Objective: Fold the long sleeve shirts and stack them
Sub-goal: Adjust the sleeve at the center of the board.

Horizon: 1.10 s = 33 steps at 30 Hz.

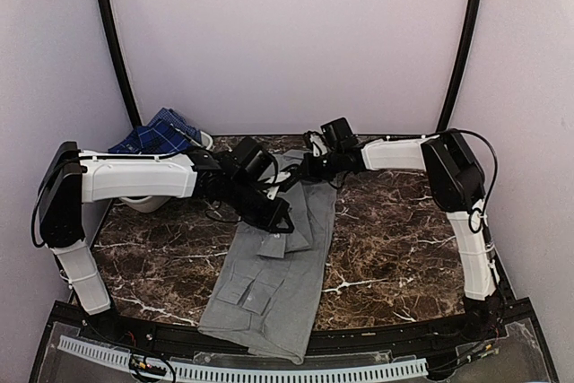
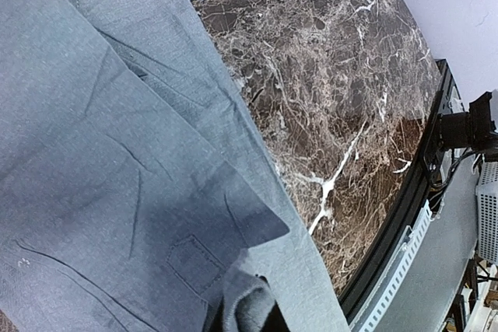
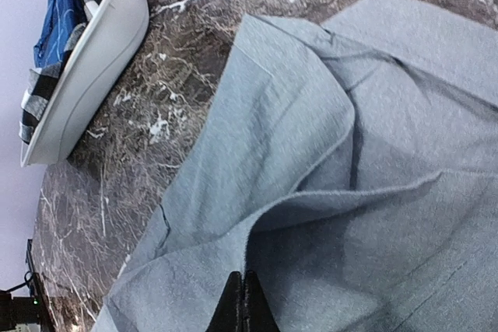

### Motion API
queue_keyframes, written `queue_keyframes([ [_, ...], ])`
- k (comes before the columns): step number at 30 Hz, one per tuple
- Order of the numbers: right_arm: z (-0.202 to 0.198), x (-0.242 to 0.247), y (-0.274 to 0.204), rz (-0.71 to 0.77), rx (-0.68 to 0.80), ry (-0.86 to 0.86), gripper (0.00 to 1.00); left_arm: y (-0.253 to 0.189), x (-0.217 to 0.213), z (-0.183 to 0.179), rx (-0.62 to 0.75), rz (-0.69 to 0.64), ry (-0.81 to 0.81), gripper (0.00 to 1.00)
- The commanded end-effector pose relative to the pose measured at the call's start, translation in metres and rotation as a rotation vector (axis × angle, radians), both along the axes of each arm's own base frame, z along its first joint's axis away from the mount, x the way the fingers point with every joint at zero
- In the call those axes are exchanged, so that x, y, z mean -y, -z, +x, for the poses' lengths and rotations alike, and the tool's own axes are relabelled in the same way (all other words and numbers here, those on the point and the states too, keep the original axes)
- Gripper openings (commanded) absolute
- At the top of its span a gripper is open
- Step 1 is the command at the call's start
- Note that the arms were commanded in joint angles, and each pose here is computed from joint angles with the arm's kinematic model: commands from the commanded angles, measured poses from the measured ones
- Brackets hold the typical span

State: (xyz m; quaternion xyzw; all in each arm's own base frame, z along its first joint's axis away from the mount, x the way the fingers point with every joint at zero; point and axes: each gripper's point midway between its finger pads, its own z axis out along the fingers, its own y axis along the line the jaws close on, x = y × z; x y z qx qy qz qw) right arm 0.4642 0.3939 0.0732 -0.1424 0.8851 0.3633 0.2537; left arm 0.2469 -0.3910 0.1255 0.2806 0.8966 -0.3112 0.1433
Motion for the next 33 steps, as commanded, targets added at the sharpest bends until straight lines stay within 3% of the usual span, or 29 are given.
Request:
queue_keyframes([
  [1,0.018,-0.012,-0.016,0.055,0.027,0.009,0.00,-0.023,-0.004,-0.004,0.030,-0.028,0.026,0.00],
  [13,0.039,-0.024,0.008,0.096,-0.037,0.036,0.01,0.013,0.005,-0.010,-0.061,-0.035,0.014,0.00],
  [16,0.039,-0.018,0.003,0.069,-0.019,0.053,0.20,0.027,0.008,-0.011,-0.087,-0.024,0.008,0.01],
  [21,0.038,-0.002,-0.018,0.030,0.023,0.064,0.37,0.034,0.016,-0.010,-0.102,-0.047,0.007,0.03],
  [27,0.021,0.020,-0.028,-0.010,0.038,0.069,0.47,0.044,0.018,-0.010,-0.118,-0.041,0.012,0.04],
  [33,0.013,0.047,-0.005,-0.057,0.015,0.096,0.53,0.047,0.021,-0.009,-0.121,-0.045,0.012,0.03],
])
